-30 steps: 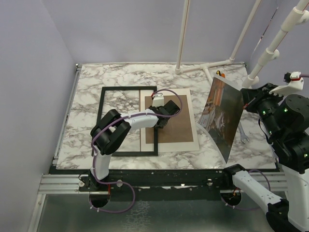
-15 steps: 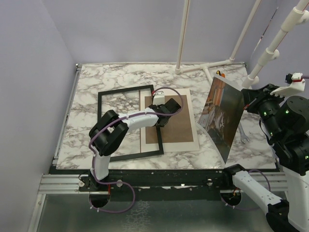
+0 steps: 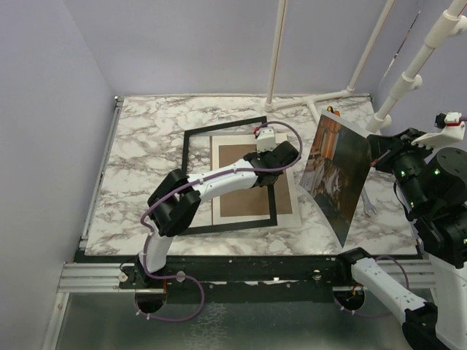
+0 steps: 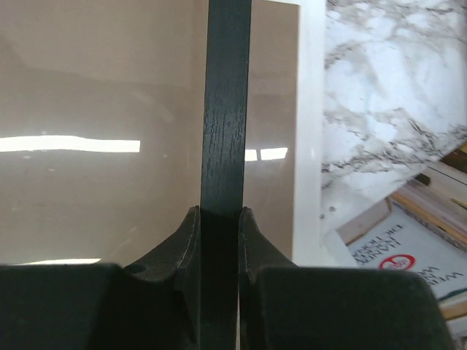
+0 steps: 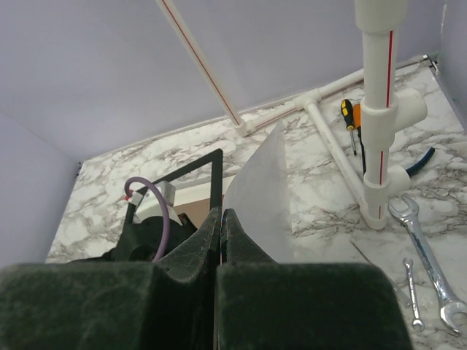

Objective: Take the photo out of the frame
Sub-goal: Move the photo frame item to the photo frame.

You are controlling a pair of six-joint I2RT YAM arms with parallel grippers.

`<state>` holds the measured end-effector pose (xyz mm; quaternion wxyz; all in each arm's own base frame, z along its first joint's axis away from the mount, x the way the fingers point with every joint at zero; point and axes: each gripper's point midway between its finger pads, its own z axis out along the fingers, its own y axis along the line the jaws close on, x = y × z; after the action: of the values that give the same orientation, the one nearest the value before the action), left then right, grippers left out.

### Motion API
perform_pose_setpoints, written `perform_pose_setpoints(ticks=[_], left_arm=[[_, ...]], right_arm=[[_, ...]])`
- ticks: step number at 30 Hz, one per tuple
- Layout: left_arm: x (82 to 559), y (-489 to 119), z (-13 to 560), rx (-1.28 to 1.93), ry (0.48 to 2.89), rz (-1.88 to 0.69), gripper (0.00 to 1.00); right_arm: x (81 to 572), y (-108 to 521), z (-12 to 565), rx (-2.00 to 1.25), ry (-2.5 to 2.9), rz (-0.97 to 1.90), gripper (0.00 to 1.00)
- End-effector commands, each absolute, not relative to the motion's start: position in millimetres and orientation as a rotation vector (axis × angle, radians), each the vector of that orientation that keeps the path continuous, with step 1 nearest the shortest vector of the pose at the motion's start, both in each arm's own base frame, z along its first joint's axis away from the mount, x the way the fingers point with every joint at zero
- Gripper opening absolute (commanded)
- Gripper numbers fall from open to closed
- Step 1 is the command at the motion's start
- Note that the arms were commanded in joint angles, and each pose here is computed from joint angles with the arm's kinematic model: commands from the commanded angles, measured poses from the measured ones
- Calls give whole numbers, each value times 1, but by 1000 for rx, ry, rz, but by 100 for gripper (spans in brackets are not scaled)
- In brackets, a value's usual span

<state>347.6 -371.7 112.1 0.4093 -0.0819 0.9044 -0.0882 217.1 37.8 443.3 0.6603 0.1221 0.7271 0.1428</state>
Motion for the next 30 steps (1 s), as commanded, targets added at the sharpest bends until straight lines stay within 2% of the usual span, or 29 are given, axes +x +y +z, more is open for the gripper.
perform_pose_setpoints(ticks=[1,12,30], left_arm=[[341,-411,102,-263,2293,-323,0],[341,-451,83,-363,2318,-422,0],[337,-504,87,-235,2310,-514,1]], right_arm=[[213,29,448,290,1622,284,0],[213,26,450,283,1608,262,0],[208,23,451,283,1600,253,1]])
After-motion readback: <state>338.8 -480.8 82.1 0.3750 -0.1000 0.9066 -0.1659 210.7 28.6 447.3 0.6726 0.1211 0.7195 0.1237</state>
